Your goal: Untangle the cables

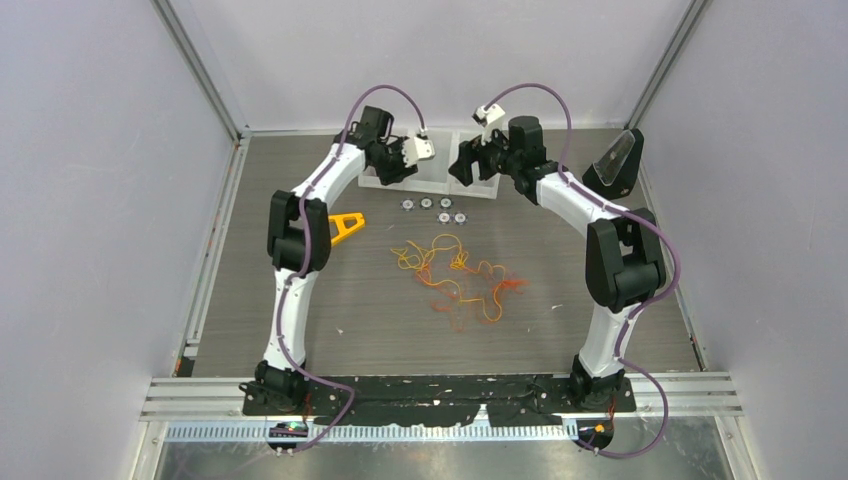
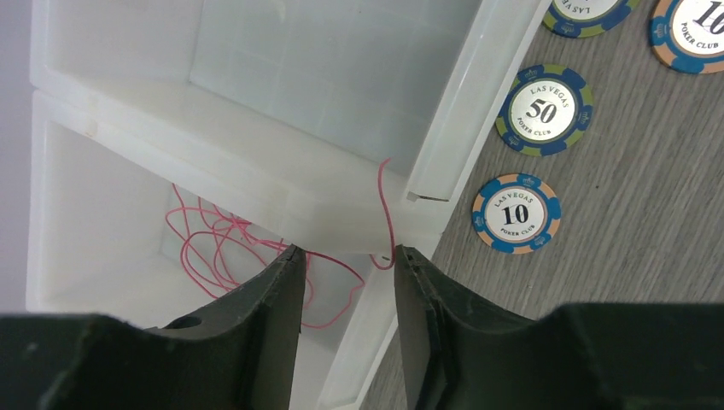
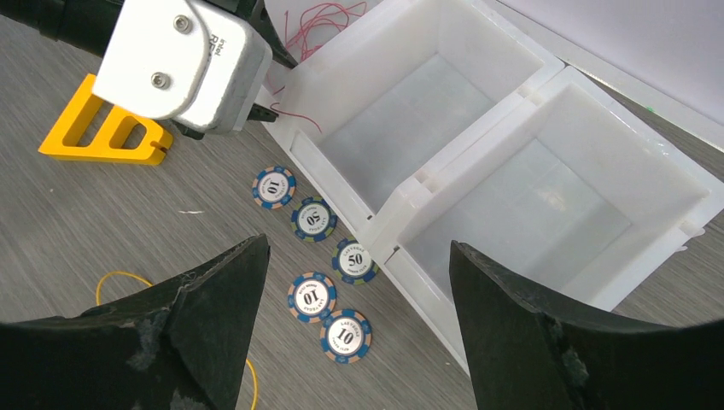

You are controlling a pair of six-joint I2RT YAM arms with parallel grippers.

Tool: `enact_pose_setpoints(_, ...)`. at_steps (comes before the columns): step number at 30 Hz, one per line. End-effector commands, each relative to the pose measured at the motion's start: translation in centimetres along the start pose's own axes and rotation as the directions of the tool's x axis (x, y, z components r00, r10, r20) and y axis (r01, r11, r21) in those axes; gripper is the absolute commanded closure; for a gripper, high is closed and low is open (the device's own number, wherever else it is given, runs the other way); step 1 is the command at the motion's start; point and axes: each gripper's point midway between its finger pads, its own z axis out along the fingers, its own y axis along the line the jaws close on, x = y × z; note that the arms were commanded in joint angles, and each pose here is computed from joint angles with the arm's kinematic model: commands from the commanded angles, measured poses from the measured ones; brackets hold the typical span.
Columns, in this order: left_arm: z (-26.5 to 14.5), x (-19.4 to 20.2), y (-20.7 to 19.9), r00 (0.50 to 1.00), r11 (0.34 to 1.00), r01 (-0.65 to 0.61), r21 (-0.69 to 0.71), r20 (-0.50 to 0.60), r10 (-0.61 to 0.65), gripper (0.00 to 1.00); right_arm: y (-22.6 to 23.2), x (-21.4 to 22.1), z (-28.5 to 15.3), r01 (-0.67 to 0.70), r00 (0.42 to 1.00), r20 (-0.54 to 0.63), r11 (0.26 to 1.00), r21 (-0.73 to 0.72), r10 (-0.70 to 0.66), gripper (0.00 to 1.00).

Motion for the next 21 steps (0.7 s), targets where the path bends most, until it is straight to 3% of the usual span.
enact_pose_setpoints(1,0.1,-2.2,1.6,0.995,0.993,-0.098,-0.061,0.017,0.1,0.6,-0.9,-1.2,0.3,0.044,0.999,0.028,0.999,0.032,-0.045,0.17)
enact_pose_setpoints(8,0.0,-2.6,1.3,0.994,0.993,-0.105,-0.05,0.032,0.107,0.99,-1.1,-1.2,0.0,0.055,0.998,0.021,0.998,0.041,-0.056,0.18)
enact_pose_setpoints(21,-6.3,-4.7,6.1,0.986,0.978,0.057,-0.198,0.168,-0.023,1.0,-1.1,-1.2,0.0,0.06,0.998,0.02,0.997,0.042,-0.061,0.19)
